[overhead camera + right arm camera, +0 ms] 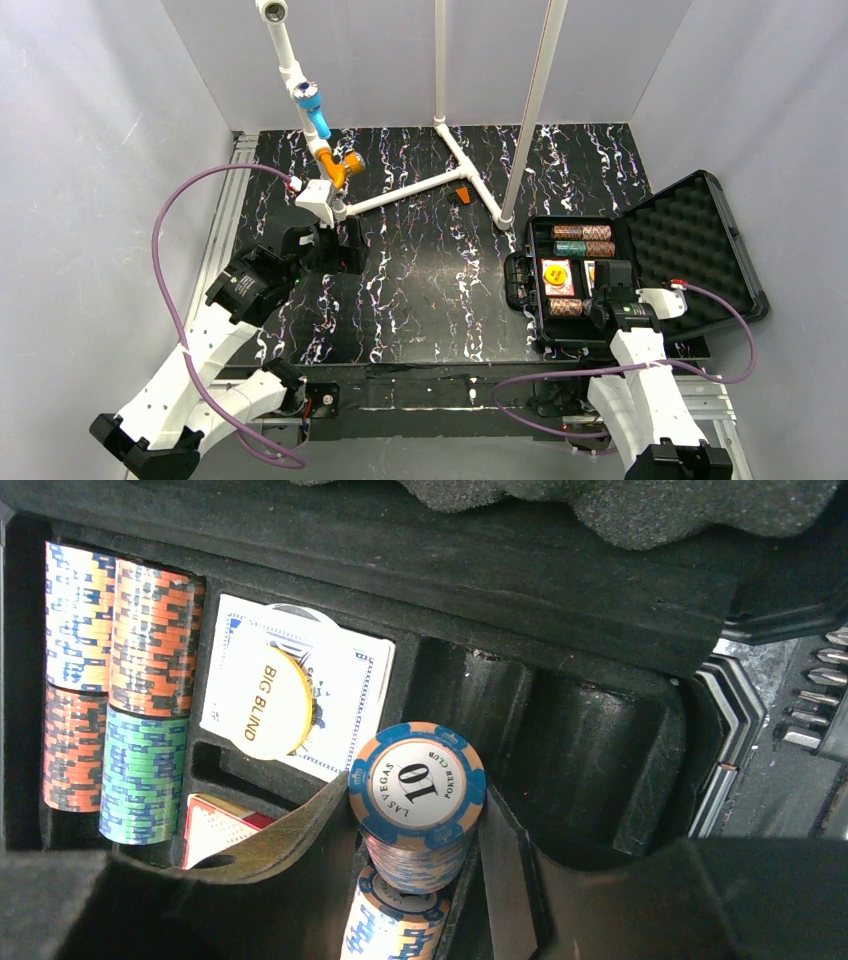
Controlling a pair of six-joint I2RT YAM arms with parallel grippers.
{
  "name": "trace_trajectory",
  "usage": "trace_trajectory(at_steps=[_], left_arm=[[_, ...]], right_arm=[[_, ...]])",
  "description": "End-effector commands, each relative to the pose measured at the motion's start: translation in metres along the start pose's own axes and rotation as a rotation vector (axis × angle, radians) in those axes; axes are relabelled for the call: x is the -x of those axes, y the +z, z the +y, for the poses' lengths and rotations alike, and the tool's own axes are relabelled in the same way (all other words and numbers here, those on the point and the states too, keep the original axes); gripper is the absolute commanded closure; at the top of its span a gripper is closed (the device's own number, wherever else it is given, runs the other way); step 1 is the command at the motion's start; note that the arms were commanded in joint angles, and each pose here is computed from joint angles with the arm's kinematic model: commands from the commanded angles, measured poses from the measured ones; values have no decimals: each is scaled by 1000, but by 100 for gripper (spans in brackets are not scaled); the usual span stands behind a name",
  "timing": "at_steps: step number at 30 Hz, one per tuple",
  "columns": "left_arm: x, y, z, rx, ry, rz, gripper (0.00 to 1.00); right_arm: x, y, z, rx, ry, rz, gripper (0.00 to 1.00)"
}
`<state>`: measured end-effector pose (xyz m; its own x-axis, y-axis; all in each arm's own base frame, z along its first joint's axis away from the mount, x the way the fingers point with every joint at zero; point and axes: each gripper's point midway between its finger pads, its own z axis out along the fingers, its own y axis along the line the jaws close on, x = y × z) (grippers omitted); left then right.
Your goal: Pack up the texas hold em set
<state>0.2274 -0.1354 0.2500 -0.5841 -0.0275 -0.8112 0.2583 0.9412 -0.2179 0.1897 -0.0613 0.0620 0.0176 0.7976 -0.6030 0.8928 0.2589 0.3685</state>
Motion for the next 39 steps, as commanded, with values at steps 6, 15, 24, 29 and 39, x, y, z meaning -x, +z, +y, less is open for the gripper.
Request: trace_trajectory(at_steps=[6, 15, 24, 29, 39], left_arm=[[-9, 0, -3, -25, -6, 18, 15], [-13, 1, -4, -34, -14, 19, 15], [-17, 8, -8, -52, -29, 29, 15], [-21, 13, -15, -92, -35, 40, 16], [-27, 14, -34, -201, -31, 61, 17]], right_arm=[[-3, 8, 21, 36, -52, 75, 93], [-13, 25, 15, 13, -91, 203, 93], [-37, 27, 9, 4, -125, 336, 99], [-43, 22, 8, 13, -108, 370, 99], [-53, 14, 8, 29, -85, 430, 97]])
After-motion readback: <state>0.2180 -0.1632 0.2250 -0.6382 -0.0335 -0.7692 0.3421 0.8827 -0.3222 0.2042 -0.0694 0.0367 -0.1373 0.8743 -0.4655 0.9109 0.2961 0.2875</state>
